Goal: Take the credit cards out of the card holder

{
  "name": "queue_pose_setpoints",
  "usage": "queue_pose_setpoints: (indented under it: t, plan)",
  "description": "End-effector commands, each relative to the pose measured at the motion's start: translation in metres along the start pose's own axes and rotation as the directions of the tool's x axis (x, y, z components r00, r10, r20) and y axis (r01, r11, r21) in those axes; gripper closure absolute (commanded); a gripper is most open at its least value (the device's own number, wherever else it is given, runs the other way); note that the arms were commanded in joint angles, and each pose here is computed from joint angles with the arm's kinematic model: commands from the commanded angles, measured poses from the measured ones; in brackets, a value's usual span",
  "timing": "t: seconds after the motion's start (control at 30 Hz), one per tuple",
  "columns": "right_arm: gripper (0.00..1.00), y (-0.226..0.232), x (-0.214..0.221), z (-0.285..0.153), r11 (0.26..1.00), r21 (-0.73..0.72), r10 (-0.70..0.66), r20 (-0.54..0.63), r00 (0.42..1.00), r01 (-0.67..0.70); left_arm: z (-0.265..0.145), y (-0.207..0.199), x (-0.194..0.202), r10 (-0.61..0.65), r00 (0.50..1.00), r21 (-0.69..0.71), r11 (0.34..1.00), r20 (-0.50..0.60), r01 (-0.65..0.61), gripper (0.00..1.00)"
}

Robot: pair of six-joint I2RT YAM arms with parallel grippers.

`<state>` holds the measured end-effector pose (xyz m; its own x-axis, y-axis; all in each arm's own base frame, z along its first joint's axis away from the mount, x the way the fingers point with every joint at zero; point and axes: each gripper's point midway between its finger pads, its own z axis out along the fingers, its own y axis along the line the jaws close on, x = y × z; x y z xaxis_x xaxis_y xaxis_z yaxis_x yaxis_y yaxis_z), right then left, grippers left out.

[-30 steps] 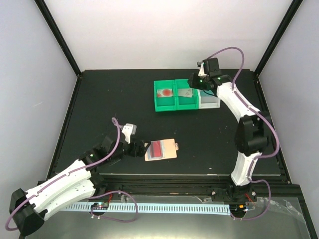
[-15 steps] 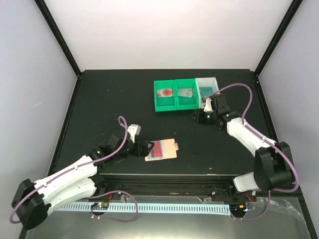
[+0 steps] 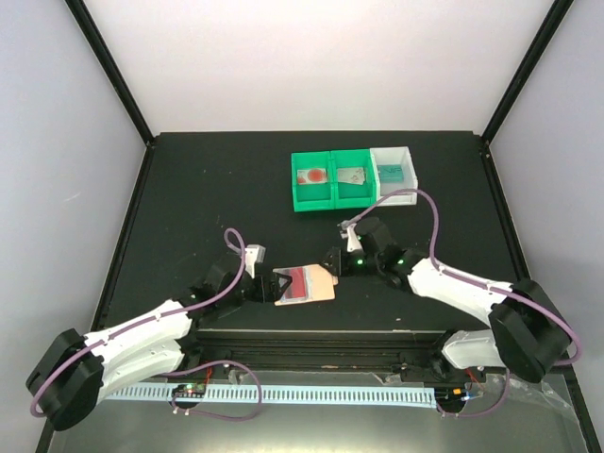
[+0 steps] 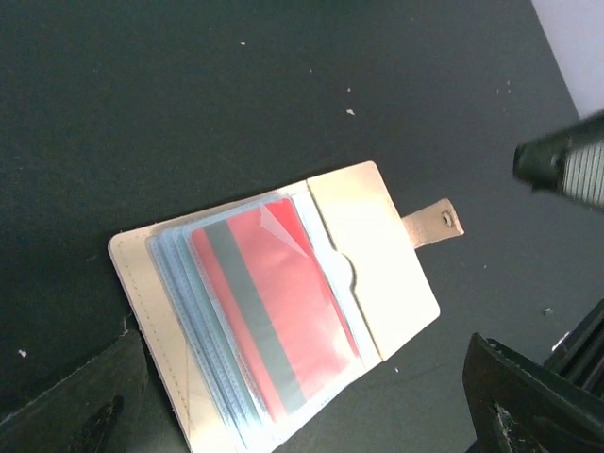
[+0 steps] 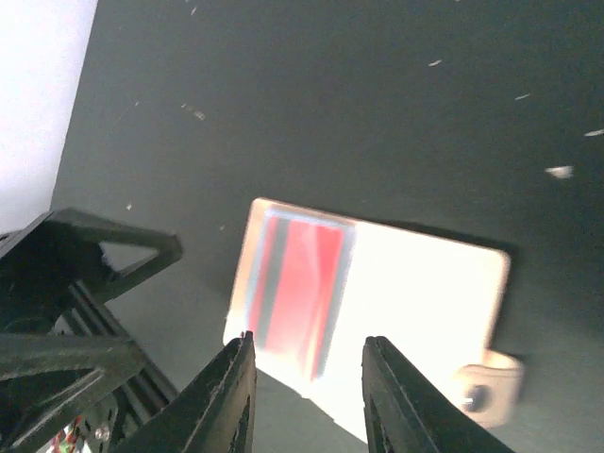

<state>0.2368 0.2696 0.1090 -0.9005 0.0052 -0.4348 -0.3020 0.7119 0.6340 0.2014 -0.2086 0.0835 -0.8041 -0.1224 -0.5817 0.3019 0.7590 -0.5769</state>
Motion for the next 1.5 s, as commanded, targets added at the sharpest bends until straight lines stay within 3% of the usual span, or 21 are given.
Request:
queue_pose_setpoints:
  t: [0.0,0.57,0.8,1.17,1.3,1.47]
  plan:
    - [0.67,0.027,0.005,0.018,1.000,-0.031,-0.003,0.045,0.999,0.005,-0.001,-0.012,-0.018,-0.046,0.996,0.099,0.994,0.077,0.038,0.06]
    - [0.67,0.025,0.050,0.075,0.990,0.097,-0.087,-0.123,0.989,0.099,-0.036,0.001,-0.037,-0.015,0.967,0.051,0.999,0.255,0.002,0.01]
    - [0.72,0.011,0.071,0.085,0.988,0.109,-0.089,-0.174,0.981,0.109,-0.031,0.009,-0.027,-0.023,0.977,0.019,1.000,0.211,0.020,0.01]
    - [0.83,-0.006,0.095,0.089,0.990,0.103,-0.073,-0.217,0.974,0.097,-0.017,-0.019,-0.013,-0.121,0.987,0.213,0.972,0.101,0.097,0.07]
    - [0.92,-0.009,0.097,0.090,0.991,0.102,-0.064,-0.213,0.975,0.088,-0.011,-0.023,-0.011,-0.167,0.985,0.245,0.958,0.053,0.149,0.08]
    - [0.97,-0.006,0.101,0.092,0.995,0.070,-0.053,-0.217,0.975,0.069,-0.007,-0.024,-0.014,-0.205,0.978,0.278,0.942,0.038,0.187,0.08]
